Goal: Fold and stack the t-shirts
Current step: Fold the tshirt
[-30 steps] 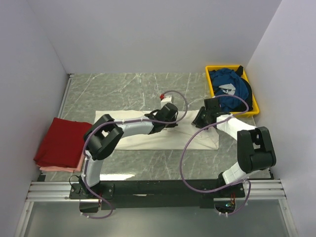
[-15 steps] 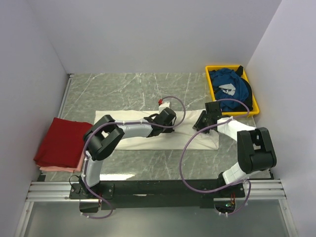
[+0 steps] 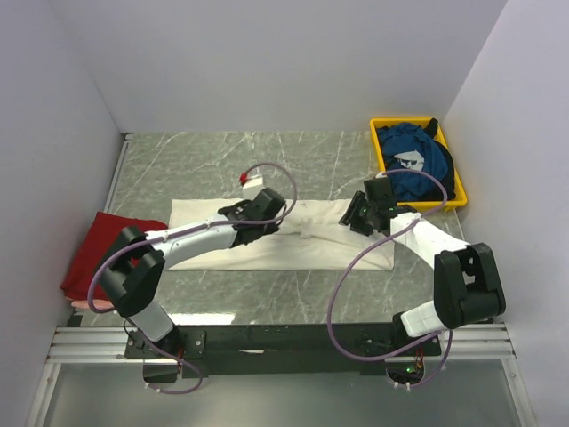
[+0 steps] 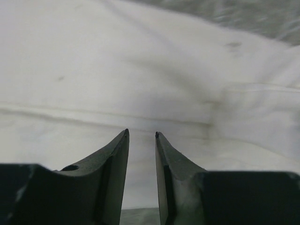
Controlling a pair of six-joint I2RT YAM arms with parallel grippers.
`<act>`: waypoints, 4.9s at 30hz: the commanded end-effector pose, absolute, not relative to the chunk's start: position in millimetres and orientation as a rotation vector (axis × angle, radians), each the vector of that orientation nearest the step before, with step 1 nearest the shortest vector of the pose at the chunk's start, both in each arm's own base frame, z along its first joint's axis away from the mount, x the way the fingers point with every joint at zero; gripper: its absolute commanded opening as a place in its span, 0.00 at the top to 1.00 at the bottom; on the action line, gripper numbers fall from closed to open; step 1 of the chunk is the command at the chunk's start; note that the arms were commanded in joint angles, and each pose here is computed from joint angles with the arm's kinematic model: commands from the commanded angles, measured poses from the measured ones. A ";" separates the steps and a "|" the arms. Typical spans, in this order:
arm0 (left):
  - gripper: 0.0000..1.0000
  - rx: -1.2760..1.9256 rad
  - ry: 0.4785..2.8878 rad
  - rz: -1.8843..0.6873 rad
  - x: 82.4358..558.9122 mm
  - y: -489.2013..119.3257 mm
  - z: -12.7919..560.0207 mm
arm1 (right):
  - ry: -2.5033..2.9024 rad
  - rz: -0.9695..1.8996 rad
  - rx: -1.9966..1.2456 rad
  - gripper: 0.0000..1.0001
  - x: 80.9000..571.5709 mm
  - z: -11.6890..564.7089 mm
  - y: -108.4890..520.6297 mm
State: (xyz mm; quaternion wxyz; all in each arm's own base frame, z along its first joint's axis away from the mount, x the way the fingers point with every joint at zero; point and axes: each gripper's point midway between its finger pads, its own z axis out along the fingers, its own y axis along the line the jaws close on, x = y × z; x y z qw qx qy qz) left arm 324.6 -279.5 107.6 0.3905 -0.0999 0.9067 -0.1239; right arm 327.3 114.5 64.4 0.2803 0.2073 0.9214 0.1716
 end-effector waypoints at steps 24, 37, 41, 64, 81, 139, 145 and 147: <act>0.76 -0.477 2.533 0.151 225.6 -193.1 5.1 | 2.688 0.261 0.370 0.51 398.5 3.2 145.6; 0.76 -0.533 2.678 -0.374 169.9 -318.1 19.0 | 2.803 0.155 0.014 0.51 452.9 5.7 194.2; 0.76 -0.529 2.698 -0.545 164.4 -359.7 33.2 | 2.835 0.142 -0.080 0.51 456.4 -7.4 217.1; 0.51 -0.322 2.248 -0.546 335.1 -309.5 174.6 | 2.352 0.554 0.176 0.38 508.1 195.0 192.3; 0.01 0.437 2.261 -0.245 468.5 -365.8 92.1 | 2.251 0.699 0.430 0.38 378.8 170.5 121.7; 0.06 -0.641 2.160 -0.415 473.8 -173.7 174.4 | 2.475 0.821 0.146 0.39 267.8 95.2 200.5; 0.23 -0.875 2.173 -0.315 355.5 -126.3 124.8 | 2.509 0.970 0.102 0.46 198.2 69.1 230.0; 0.26 -0.935 2.161 -0.340 331.1 -124.3 113.9 | 2.517 1.016 0.088 0.50 177.1 64.8 239.1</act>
